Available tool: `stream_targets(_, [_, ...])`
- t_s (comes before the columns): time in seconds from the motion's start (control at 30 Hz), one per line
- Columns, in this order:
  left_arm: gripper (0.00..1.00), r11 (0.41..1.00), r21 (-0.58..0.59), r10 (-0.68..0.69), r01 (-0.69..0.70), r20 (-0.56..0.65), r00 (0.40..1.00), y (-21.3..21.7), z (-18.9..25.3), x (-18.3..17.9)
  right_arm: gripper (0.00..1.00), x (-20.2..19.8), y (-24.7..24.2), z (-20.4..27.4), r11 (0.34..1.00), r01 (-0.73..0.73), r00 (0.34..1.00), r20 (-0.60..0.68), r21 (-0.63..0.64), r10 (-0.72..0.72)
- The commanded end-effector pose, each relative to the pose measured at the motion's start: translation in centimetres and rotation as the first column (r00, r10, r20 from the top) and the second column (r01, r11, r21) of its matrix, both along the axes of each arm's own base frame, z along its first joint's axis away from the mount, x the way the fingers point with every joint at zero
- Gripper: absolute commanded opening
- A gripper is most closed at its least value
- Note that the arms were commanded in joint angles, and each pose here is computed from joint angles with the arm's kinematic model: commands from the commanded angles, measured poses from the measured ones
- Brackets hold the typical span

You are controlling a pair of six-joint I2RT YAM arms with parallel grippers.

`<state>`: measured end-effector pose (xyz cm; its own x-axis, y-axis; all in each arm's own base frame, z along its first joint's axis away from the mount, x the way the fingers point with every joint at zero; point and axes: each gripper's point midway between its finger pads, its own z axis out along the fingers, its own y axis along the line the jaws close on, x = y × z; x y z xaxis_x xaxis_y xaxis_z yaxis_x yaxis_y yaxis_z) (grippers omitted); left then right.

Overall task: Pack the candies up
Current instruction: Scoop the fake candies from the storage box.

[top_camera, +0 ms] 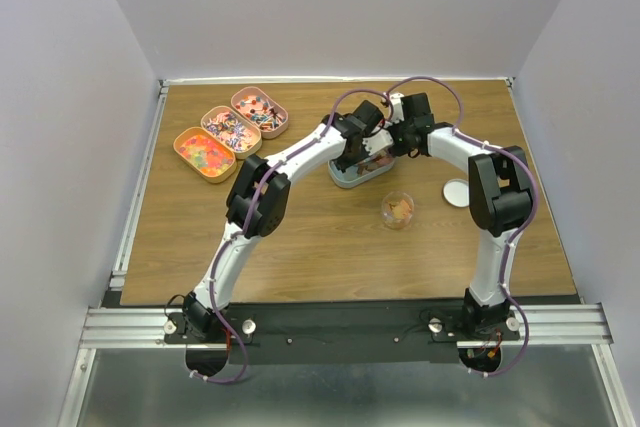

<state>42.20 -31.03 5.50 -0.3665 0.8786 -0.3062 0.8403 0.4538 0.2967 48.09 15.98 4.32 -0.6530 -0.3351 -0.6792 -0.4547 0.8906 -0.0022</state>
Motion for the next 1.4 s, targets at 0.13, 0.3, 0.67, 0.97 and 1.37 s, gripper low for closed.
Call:
stream_targets(0.13, [0.0,0.994,-0.069,-0.084,0.083,-0.006,0.996,-1.3,-1.2,-1.2,0.01,-0.7,1.2,-0.5,0.998,-0.057,0.998,-0.01,0.029,0.057])
stream_targets(0.3, [0.0,0.991,-0.116,-0.074,0.073,-0.006,0.997,-0.9,-1.0,-1.2,0.01,-0.7,1.0,-0.4,0.995,-0.058,0.998,-0.02,0.078,0.059])
stream_targets(0.67, [0.0,0.983,-0.17,-0.063,0.062,0.003,0.998,-0.6,0.0,-0.9,0.01,-0.6,0.4,-0.1,0.998,-0.037,0.999,-0.009,0.054,0.038])
stream_targets(0.97, [0.0,0.987,-0.154,-0.03,0.038,0.053,0.998,1.0,2.8,-0.2,0.27,0.0,0.0,1.2,0.999,-0.014,1.0,0.024,0.046,0.013])
stream_targets(1.37, [0.0,0.986,-0.159,-0.04,0.047,0.047,0.998,1.8,3.5,-1.1,0.42,0.5,-0.2,4.5,0.999,0.01,0.996,0.085,0.052,-0.014])
